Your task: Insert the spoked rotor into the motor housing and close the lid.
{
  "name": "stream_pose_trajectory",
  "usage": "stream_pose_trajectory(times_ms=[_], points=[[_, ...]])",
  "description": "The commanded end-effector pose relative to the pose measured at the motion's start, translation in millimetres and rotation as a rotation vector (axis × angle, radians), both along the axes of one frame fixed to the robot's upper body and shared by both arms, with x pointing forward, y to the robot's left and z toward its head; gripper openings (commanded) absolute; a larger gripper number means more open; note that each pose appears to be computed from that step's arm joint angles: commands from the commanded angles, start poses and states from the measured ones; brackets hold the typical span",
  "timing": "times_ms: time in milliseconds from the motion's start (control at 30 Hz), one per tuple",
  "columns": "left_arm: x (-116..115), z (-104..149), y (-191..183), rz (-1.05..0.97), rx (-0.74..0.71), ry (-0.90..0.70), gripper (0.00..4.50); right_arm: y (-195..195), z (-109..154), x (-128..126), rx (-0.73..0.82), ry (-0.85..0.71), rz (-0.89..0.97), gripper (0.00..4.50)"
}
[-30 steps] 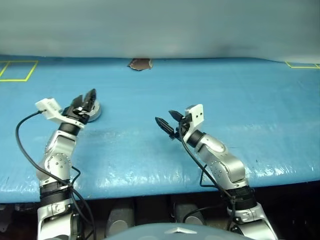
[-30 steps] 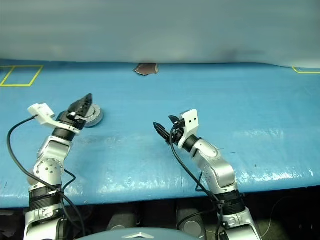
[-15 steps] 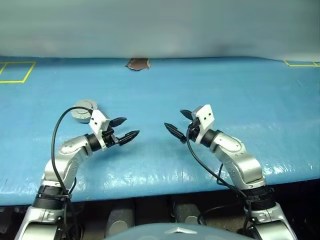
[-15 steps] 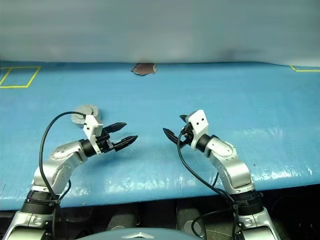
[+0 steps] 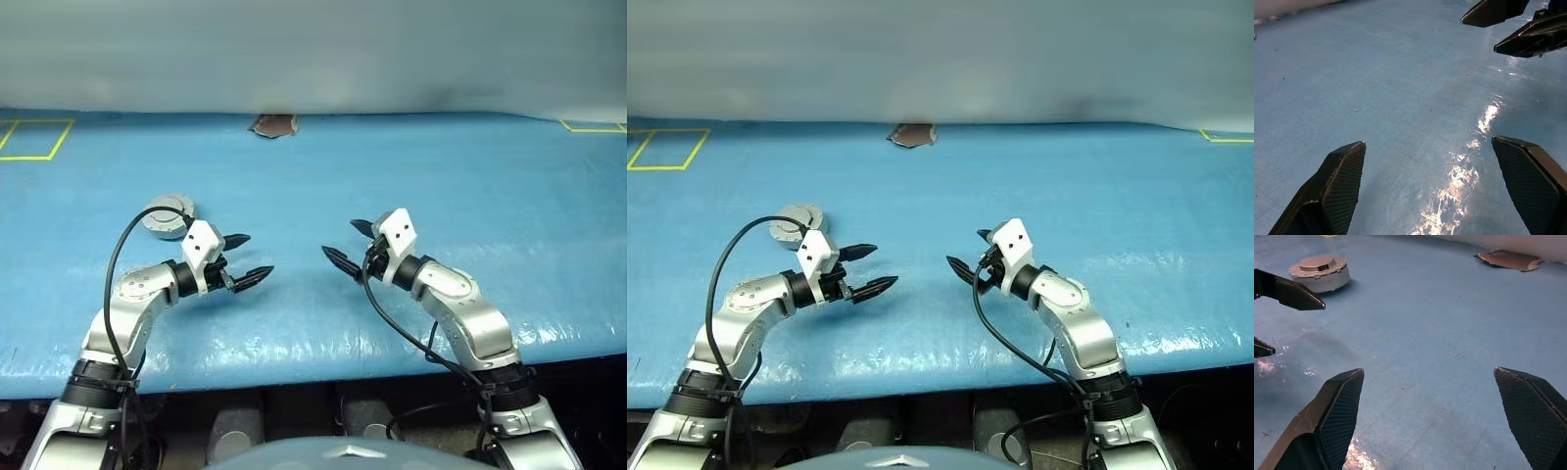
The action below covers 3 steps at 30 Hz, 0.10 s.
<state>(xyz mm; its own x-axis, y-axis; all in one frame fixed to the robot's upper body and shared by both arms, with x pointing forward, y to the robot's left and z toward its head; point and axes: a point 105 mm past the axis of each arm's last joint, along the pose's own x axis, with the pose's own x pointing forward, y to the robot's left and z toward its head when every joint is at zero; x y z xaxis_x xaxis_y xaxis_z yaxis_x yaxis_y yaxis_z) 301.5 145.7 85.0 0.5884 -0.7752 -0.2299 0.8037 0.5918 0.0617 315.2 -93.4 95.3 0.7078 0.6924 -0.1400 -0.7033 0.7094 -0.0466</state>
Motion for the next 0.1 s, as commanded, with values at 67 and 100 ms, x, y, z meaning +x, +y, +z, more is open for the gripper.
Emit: stream_pose_trajectory(times_ms=[67,100], points=[[3.9,17.6,-2.6,-0.005,-0.006,-0.087,4.50,-3.0,8.2,3.2,0.011,-0.027,-0.035,4.49],[4.3,17.9,-2.8,-0.004,-0.006,-0.090,4.50,-2.7,7.7,3.2,0.011,-0.025,-0.036,4.49]])
